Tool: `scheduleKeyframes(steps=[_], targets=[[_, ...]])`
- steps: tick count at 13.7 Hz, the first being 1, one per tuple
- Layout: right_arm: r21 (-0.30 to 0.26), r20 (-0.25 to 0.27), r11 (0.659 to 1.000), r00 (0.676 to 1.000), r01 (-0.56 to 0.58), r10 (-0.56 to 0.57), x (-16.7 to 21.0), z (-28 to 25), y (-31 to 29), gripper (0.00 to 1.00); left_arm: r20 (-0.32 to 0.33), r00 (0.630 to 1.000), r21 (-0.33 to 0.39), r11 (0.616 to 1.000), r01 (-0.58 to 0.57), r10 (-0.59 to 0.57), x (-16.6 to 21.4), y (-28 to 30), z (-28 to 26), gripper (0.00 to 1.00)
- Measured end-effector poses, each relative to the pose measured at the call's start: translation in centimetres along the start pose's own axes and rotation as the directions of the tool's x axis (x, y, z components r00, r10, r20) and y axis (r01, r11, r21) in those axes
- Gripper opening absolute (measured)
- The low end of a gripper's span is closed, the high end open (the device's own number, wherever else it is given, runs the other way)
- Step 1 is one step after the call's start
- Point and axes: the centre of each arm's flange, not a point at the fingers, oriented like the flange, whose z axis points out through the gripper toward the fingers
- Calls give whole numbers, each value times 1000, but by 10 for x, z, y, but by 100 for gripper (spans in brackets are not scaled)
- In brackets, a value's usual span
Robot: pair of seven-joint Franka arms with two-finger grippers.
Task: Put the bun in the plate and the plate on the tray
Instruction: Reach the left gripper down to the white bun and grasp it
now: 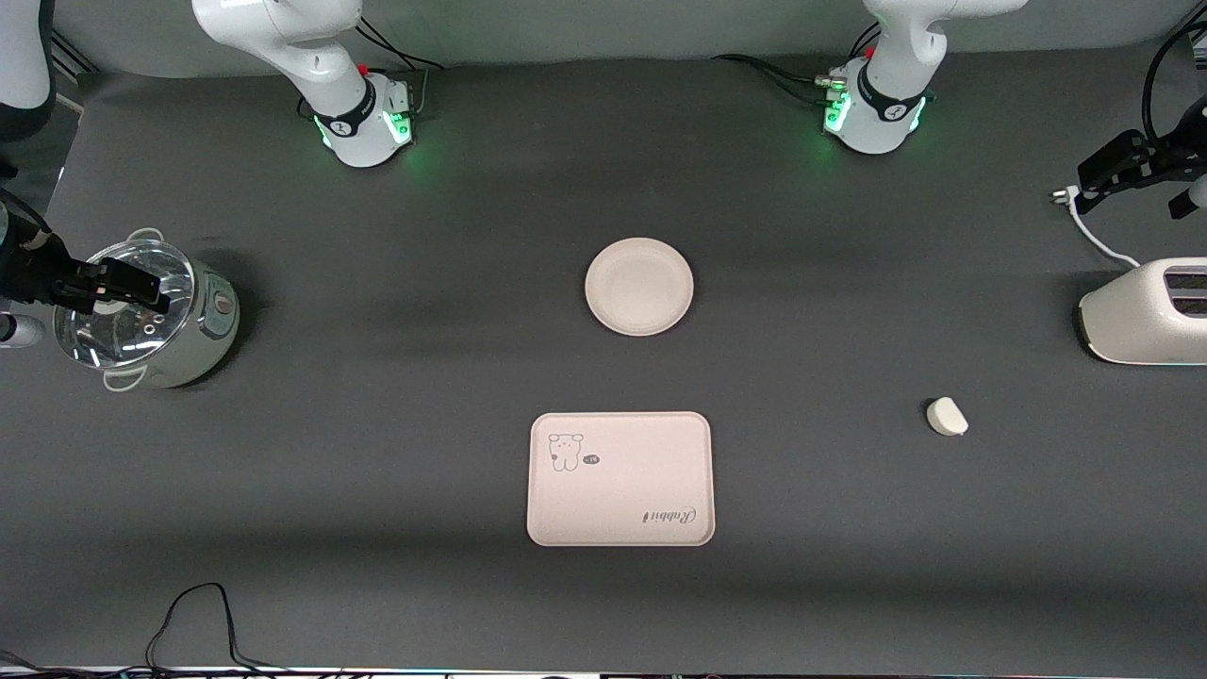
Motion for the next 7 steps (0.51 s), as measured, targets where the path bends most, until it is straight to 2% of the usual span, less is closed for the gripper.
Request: scheduleKeyframes(steps=[4, 7], targets=[[0, 0, 1000, 1000, 0, 0, 0, 0, 0, 100, 12, 1000, -2, 1000, -2, 2, 1, 0, 4, 100], [0, 0, 1000, 1000, 0, 0, 0, 0, 0, 100, 64, 998, -5, 1000, -11, 11, 20, 4, 37, 100]])
